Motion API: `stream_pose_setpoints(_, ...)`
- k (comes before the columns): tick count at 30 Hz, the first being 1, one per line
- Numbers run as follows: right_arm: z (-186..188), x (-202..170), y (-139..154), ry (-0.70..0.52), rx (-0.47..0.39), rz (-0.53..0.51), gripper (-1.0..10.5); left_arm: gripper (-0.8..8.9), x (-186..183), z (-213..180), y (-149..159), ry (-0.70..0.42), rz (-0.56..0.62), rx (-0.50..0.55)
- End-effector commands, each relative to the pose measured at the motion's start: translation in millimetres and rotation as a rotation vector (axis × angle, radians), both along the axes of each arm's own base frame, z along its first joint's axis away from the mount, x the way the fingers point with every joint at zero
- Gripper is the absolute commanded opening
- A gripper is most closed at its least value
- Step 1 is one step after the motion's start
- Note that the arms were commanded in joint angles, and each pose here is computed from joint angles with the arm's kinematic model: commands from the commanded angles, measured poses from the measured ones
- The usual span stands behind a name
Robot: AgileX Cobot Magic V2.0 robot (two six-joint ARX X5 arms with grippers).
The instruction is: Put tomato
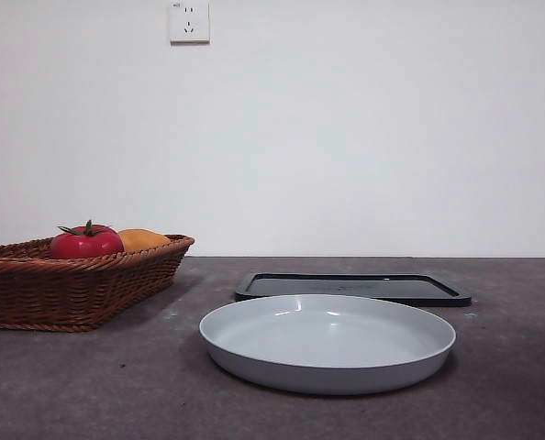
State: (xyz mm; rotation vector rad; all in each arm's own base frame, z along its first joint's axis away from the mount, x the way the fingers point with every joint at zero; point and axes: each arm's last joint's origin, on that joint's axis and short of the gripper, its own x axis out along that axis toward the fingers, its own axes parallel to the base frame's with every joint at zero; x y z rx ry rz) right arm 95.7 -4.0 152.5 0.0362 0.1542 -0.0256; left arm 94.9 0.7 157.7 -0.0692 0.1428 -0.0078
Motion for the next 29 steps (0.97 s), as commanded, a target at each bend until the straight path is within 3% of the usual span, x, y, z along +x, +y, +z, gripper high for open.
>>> stream_pose_setpoints(1, 0, 0, 0, -0.007, 0.004, 0.001, 0.2, 0.20, 2, -3, 0, -0.018, 0.002, 0.001)
stream_pose_setpoints(10, 0, 0, 0, -0.008, 0.029, 0.005, 0.2, 0.20, 2, -2, 0, -0.028, 0.003, -0.006)
stream_pose_setpoints(18, 7, 1, 3, -0.065, 0.146, 0.093, 0.1, 0.18, 0, 9, 0, -0.066, 0.006, -0.040)
stream_pose_setpoints(29, 54, -11, 3, -0.104, 0.330, 0.038, 0.1, 0.18, -8, 75, 0, -0.173, 0.007, -0.105)
